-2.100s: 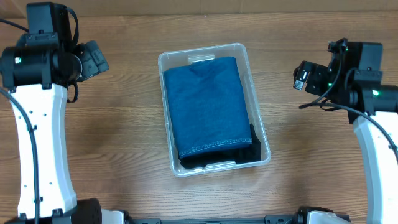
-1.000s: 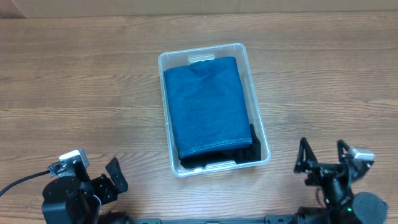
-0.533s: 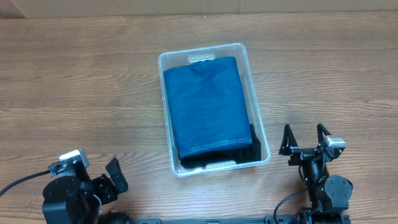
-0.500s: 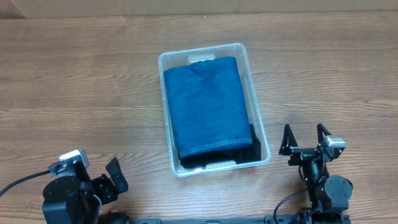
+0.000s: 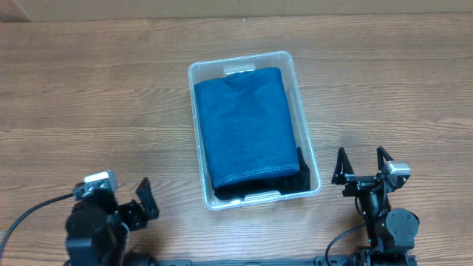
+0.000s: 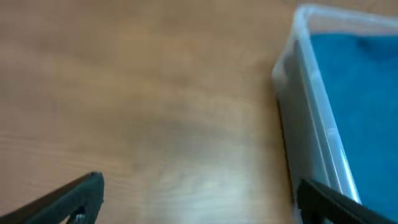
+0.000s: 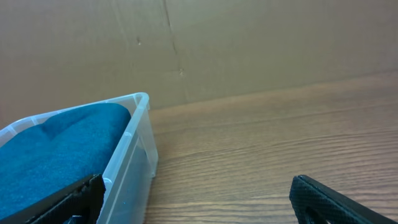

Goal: Pack container

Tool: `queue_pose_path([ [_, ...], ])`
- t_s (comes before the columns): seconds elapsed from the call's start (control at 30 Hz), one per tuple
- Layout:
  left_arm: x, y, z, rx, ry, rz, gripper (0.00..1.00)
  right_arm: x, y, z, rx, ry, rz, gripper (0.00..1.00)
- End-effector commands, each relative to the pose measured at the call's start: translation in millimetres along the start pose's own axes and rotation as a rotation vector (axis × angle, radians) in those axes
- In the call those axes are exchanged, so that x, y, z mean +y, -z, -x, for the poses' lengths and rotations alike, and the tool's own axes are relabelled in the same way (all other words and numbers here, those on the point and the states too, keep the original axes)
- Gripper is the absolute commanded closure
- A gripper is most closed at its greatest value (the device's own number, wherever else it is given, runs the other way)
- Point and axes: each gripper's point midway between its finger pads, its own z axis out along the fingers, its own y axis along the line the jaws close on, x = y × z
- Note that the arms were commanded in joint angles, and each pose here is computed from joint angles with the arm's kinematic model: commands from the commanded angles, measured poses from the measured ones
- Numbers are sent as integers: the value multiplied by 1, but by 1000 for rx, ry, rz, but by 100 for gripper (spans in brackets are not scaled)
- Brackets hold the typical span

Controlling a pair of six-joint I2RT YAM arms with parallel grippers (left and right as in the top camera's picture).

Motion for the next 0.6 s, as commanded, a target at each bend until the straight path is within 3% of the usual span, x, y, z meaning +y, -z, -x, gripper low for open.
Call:
queue_pose_path([
  [0.0, -6, -42, -13, -168, -104, -67, 0, 0, 0, 0, -5, 2, 0, 0],
  [0.2, -16, -74, 16, -588, -108, -143, 0, 0, 0, 0, -5, 2, 0, 0],
  [0.27, -16, -92, -4, -535, -121, -151, 0, 0, 0, 0, -5, 1, 0, 0],
  [0.57, -16, -93, -6, -524, -123, -153, 0, 0, 0, 0, -5, 2, 0, 0],
])
